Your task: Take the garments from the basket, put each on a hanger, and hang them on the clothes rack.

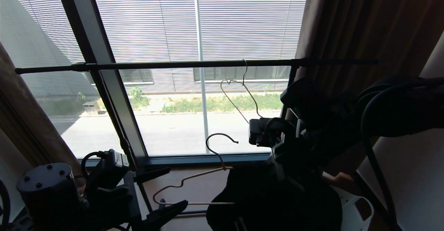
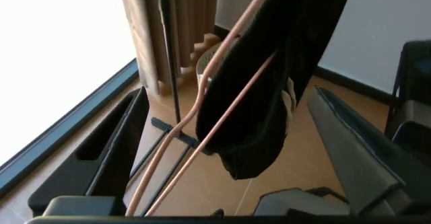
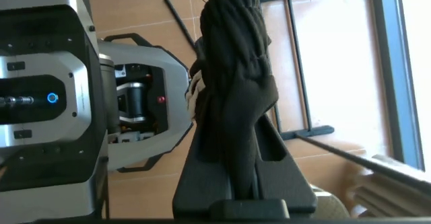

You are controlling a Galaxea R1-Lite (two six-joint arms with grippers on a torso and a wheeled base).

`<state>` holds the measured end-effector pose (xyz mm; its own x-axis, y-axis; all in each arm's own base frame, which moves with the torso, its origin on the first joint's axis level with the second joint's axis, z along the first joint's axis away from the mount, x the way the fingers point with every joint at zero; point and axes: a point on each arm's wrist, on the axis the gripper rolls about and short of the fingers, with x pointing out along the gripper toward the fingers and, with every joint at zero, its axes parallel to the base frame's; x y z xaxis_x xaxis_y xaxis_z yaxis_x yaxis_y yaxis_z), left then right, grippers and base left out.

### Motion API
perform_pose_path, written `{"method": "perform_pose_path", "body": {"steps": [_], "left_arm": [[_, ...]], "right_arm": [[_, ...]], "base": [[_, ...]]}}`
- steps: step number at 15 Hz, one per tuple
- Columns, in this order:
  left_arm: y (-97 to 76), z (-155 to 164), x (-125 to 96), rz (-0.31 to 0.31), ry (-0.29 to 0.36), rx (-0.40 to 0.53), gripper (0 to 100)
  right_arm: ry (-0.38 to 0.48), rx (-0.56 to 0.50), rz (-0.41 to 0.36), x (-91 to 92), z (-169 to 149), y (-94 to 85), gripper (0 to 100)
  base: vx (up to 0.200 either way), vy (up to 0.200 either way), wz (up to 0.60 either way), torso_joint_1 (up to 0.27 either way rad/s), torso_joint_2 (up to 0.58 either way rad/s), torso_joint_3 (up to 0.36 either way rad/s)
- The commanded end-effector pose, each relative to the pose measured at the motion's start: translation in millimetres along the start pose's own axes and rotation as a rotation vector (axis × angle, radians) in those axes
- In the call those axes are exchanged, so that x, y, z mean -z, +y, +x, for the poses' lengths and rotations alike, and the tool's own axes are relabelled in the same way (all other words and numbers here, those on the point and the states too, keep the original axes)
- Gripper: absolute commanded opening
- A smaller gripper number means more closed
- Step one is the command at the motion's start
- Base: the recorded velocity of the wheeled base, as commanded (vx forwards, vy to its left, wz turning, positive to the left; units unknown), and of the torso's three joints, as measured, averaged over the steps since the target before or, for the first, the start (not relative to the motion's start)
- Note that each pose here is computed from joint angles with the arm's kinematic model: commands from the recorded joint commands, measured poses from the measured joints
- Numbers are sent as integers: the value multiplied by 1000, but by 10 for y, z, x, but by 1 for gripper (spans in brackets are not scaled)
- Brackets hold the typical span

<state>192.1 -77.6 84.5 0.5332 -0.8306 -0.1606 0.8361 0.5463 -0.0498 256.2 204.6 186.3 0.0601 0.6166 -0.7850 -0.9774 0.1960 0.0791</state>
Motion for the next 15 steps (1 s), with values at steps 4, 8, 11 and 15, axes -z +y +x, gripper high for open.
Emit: {"method": "perform_pose_path", "body": {"steps": [4, 8, 11, 15], "left_arm": [[-2, -258, -137, -103, -70, -81, 100], [-11, -307, -104, -486, -50, -97, 100], [74, -168, 143, -641, 58, -102, 100], [141, 10, 377, -720, 158, -100, 100]], "right_arm": [[-93, 101, 91, 170, -402, 48, 0], [-210, 216, 105, 508, -612, 122, 0], [-362, 217, 145, 545, -604, 145, 0], [-486, 145, 90, 508, -681, 150, 0]], "base": [[0, 0, 0, 0, 0, 0], [0, 0, 0, 0, 0, 0], [0, 0, 0, 0, 0, 0], [0, 0, 0, 0, 0, 0]]}}
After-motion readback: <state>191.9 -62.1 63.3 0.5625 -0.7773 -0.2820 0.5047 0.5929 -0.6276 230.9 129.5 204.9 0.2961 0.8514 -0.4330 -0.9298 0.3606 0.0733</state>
